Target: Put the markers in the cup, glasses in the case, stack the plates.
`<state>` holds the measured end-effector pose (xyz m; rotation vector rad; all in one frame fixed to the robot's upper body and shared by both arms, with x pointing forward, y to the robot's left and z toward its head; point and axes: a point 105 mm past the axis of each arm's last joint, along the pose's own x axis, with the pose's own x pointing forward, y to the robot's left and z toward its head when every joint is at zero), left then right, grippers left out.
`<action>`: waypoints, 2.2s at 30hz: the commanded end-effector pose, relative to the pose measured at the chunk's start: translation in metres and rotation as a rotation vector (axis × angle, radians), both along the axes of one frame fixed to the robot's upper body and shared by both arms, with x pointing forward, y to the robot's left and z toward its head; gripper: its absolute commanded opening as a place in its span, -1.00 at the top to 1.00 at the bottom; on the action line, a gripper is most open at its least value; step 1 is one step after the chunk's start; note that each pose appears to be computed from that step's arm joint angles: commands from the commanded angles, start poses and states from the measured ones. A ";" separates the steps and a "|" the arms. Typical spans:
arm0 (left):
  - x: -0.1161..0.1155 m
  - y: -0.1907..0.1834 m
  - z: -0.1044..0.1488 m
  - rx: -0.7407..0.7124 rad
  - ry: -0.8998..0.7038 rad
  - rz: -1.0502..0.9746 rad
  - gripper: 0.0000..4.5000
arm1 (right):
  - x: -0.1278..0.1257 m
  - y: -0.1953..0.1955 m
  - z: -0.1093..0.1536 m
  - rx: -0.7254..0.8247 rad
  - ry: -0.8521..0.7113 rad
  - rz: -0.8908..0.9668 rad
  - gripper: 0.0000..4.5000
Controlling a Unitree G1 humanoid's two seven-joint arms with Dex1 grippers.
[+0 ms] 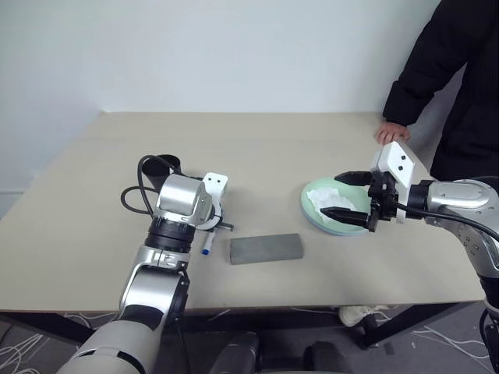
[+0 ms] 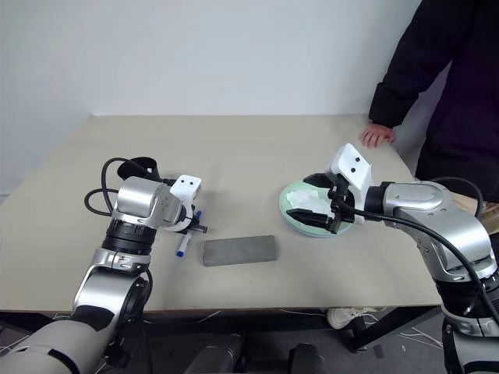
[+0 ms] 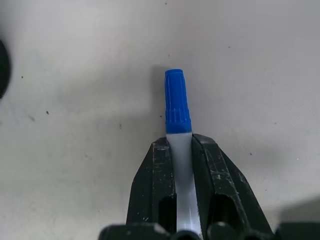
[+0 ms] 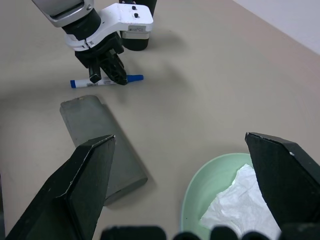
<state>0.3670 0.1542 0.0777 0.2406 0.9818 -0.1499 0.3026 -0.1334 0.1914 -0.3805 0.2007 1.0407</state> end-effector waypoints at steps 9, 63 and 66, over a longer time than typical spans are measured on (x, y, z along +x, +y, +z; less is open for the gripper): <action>0.046 -0.031 0.161 -0.159 -0.884 -0.515 0.96 | 0.000 0.004 0.013 0.006 -0.054 0.012 -1.00; 0.040 0.095 0.107 -0.181 -1.048 -0.201 -0.99 | -0.001 0.007 0.016 0.010 -0.051 0.034 -1.00; 0.025 0.098 0.119 -0.225 -1.014 -0.315 -0.99 | -0.001 0.004 0.016 0.009 -0.051 0.023 -1.00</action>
